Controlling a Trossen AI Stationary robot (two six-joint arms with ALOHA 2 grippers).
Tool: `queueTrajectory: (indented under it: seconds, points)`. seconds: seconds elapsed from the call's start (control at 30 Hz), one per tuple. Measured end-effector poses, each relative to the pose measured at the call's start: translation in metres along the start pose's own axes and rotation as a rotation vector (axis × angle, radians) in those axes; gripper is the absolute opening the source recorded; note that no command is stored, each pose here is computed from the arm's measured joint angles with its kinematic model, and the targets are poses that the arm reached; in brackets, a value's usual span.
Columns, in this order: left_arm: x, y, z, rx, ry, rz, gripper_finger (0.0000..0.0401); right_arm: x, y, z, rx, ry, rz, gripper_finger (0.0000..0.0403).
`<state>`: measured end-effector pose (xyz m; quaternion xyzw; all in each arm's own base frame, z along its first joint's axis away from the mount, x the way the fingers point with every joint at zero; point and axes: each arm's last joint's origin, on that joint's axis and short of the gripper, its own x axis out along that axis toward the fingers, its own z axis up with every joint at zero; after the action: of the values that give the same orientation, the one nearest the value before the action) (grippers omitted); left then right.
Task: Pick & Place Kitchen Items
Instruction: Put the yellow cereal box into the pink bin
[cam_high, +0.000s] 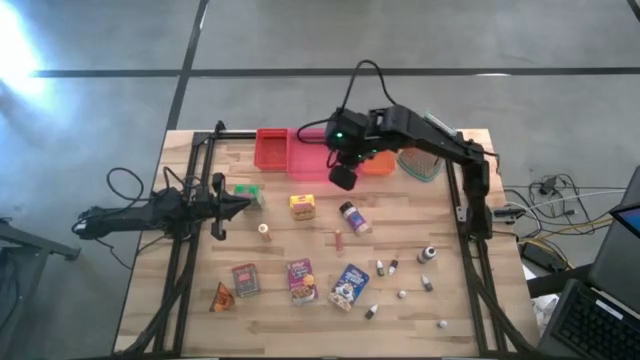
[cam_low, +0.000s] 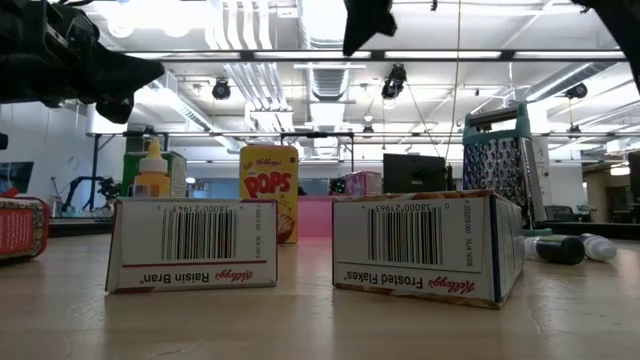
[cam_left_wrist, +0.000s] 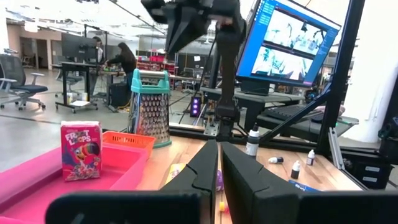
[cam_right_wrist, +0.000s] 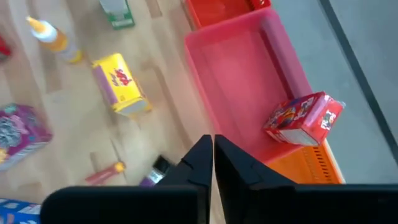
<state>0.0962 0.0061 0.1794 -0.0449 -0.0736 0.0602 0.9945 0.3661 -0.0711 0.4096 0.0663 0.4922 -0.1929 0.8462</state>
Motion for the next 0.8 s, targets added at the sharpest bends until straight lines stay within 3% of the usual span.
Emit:
queueTrajectory:
  seconds: [0.33,0.5,0.8]
  points:
    - [0.000,0.000,0.000,0.000,0.005,0.000,0.0026,-0.025,0.021,-0.044,0.067,-0.068,-0.070,0.0009]
    - [0.000,0.000,0.000,0.001,0.006,0.001,0.0026,-0.015,0.023,-0.086,0.082,-0.077,-0.048,0.0008]
    - [0.000,0.000,-0.001,0.001,0.007,0.001,0.0026,-0.031,-0.008,-0.178,0.122,-0.235,0.012,0.0008]
